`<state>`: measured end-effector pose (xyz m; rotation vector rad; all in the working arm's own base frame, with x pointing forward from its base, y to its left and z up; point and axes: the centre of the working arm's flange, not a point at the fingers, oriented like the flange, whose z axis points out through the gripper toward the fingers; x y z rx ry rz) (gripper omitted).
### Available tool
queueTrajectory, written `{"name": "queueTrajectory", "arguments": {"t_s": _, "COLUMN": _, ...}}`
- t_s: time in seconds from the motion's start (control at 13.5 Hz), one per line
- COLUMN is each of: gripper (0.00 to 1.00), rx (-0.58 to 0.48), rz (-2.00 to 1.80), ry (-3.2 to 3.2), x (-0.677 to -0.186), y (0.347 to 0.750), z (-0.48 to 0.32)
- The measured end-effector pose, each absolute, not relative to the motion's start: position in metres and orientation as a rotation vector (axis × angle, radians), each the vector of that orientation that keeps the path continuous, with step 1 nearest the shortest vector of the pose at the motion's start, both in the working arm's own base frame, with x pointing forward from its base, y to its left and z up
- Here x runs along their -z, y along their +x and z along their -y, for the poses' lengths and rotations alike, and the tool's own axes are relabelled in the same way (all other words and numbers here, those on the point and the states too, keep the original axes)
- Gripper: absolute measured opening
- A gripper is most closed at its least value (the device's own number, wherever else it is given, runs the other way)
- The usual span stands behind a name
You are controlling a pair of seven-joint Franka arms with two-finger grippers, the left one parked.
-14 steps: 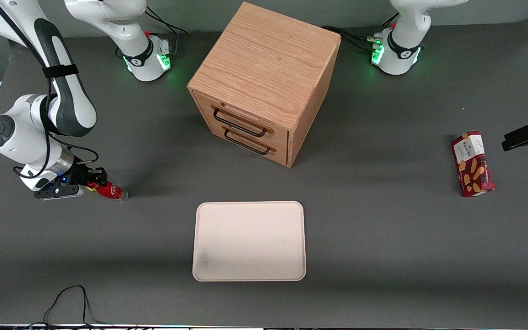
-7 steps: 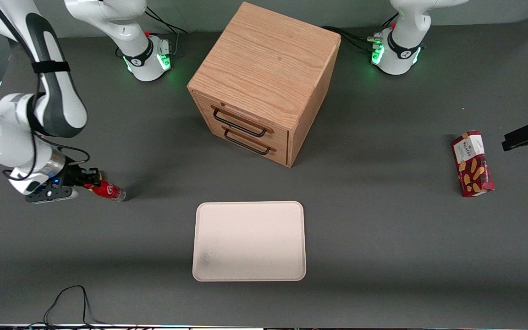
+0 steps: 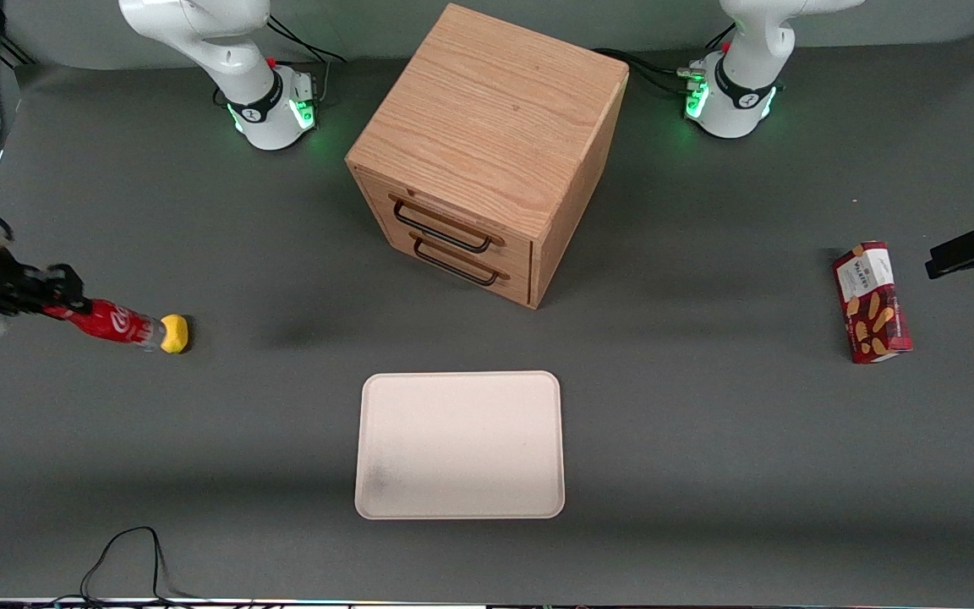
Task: Place coke bottle on tray
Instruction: 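Close the right gripper on the bottle and lift it, then carry the bottle over the white tray's edge and stand it upright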
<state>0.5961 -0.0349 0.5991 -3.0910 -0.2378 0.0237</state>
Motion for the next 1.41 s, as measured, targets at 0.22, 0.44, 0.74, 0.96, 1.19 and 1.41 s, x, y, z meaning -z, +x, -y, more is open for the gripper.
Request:
{"name": "queueTrajectory", "arguments": {"t_s": 0.22, "gripper": 0.33, "rx": -0.014, "rz": 0.246, "ry": -3.092, "x": -0.633, "y": 0.589, "z": 0.033}}
{"name": "queueTrajectory", "arguments": {"t_s": 0.44, "gripper": 0.33, "rx": -0.021, "rz": 0.312, "ry": -3.088, "x": -0.62, "y": 0.608, "z": 0.009}}
{"name": "queueTrajectory", "arguments": {"t_s": 0.74, "gripper": 0.33, "rx": 0.045, "rz": 0.451, "ry": -3.087, "x": -0.606, "y": 0.656, "z": -0.077}}
{"name": "queueTrajectory", "arguments": {"t_s": 0.96, "gripper": 0.33, "rx": 0.066, "rz": 0.43, "ry": -3.098, "x": -0.578, "y": 0.682, "z": -0.147}}
{"name": "queueTrajectory", "arguments": {"t_s": 1.19, "gripper": 0.33, "rx": 0.103, "rz": 0.375, "ry": -3.103, "x": -0.548, "y": 0.694, "z": -0.218}}
{"name": "queueTrajectory", "arguments": {"t_s": 1.41, "gripper": 0.33, "rx": 0.131, "rz": 0.335, "ry": -3.099, "x": -0.545, "y": 0.683, "z": -0.275}}
